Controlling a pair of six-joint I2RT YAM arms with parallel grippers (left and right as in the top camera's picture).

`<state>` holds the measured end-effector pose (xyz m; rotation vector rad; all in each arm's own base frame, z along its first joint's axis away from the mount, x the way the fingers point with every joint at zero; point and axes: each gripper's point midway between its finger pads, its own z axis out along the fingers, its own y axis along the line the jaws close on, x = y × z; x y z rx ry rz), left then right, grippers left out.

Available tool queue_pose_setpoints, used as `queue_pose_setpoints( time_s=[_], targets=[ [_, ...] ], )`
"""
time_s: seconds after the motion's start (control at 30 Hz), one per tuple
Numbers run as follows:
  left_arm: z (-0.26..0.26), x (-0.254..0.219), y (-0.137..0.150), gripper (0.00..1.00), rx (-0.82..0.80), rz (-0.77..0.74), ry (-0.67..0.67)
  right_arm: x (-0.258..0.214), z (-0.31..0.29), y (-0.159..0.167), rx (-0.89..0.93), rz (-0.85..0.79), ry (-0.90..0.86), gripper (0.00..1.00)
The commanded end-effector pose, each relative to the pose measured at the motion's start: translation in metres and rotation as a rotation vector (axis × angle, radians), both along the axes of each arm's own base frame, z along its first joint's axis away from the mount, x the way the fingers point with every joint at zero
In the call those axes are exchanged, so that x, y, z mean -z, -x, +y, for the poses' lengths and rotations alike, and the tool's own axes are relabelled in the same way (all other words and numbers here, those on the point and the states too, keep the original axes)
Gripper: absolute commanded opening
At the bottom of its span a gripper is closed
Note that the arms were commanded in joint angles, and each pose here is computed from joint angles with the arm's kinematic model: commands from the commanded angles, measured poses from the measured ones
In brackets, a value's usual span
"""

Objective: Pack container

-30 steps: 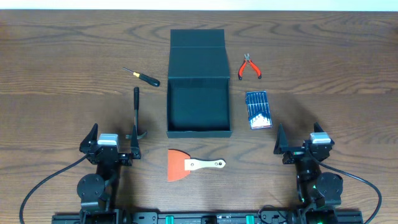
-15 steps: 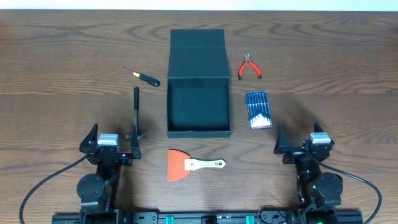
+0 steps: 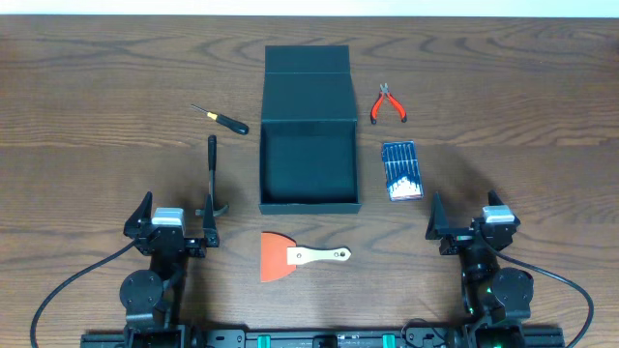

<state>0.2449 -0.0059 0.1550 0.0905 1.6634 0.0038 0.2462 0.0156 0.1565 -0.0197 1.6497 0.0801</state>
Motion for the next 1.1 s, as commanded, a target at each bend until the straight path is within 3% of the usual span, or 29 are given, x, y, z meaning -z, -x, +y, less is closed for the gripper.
queue_pose_setpoints(
  time_s=[0.0,0.3,0.6,0.87,1.07],
  targets=[
    [0.000,0.016,0.001,0.98,0.002,0.047,-0.010,0.000,-0.001,0.000,0.004,-0.005,0.011,0.99],
    [0.000,0.016,0.001,0.99,0.002,0.047,-0.010,-0.004,0.000,0.001,0.000,-0.008,-0.027,0.99],
    [0.000,0.016,0.001,0.99,0.002,0.047,-0.010,-0.057,0.006,-0.006,-0.042,0.097,0.039,0.99],
    [0.000,0.016,0.001,0.98,0.002,0.047,-0.010,-0.104,0.030,-0.067,-0.159,0.272,0.008,0.99],
    [0.000,0.016,0.001,0.99,0.002,0.047,-0.010,-0.107,0.033,-0.116,-0.117,0.462,-0.135,0.99]
  ],
)
